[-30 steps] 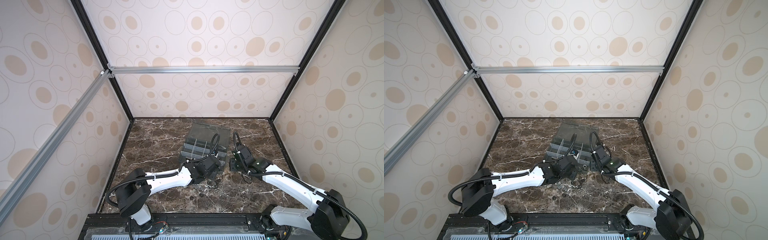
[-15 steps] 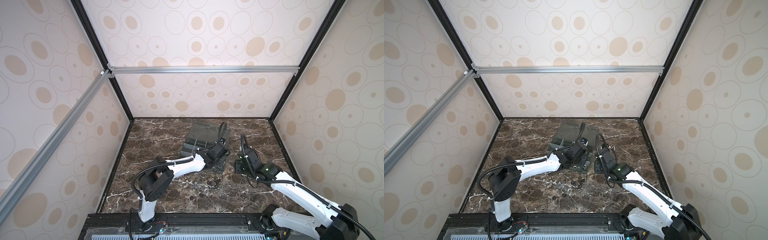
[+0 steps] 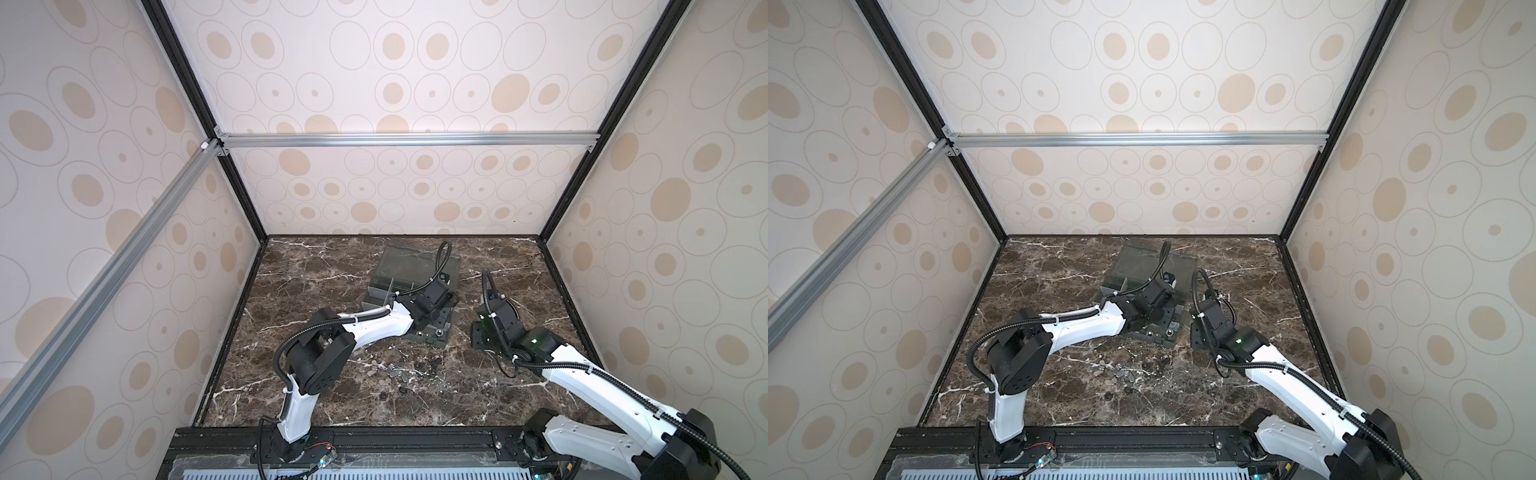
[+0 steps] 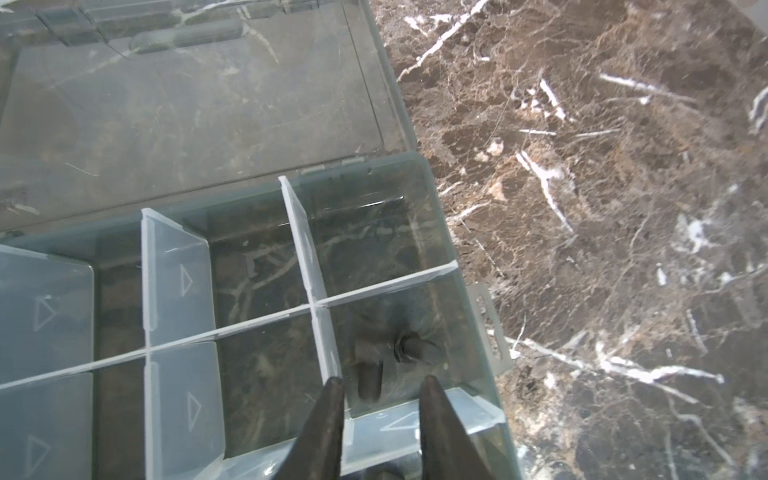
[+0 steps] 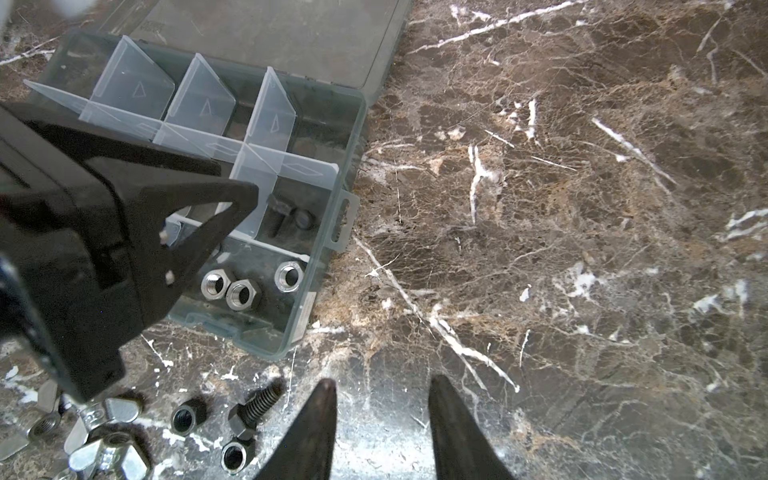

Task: Sort the screws and nuts into containers
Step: 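Carry the black bolt into the compartment and open the left gripper, then withdraw the left gripper while the right gripper moves over the loose black bolts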

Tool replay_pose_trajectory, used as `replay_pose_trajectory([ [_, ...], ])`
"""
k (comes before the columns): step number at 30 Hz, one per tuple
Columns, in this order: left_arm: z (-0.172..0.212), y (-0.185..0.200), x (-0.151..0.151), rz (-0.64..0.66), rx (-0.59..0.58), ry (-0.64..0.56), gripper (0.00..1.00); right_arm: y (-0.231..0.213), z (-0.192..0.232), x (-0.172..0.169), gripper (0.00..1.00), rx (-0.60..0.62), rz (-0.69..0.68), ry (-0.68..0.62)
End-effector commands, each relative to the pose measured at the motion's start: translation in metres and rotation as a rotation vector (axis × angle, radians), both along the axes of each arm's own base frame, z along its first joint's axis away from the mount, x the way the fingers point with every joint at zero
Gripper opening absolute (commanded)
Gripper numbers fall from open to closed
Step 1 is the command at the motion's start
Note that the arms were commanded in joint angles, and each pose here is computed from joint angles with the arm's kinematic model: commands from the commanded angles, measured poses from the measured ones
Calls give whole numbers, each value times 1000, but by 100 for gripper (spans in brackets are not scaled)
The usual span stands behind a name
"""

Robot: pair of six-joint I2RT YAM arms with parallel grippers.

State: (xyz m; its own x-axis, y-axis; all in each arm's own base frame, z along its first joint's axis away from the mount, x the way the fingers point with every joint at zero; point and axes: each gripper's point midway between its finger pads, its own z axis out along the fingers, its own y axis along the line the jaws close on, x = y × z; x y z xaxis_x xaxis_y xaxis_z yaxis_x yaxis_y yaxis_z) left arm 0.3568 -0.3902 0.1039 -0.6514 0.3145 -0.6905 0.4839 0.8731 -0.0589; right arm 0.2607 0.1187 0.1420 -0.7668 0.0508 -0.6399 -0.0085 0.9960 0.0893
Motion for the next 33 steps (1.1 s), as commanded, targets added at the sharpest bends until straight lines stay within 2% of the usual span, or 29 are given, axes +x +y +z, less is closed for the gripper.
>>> replay_pose_trajectory([
  [1, 28, -2, 6, 10, -48, -36, 33, -4, -5, 1, 41, -20, -8, 4],
  [20, 47, 49, -16, 146, -143, -56, 34, 3, -22, -6, 41, 2, 27, 57],
  [33, 52, 84, -27, 213, -172, -65, 35, 26, -47, -22, 45, 36, 158, 198],
])
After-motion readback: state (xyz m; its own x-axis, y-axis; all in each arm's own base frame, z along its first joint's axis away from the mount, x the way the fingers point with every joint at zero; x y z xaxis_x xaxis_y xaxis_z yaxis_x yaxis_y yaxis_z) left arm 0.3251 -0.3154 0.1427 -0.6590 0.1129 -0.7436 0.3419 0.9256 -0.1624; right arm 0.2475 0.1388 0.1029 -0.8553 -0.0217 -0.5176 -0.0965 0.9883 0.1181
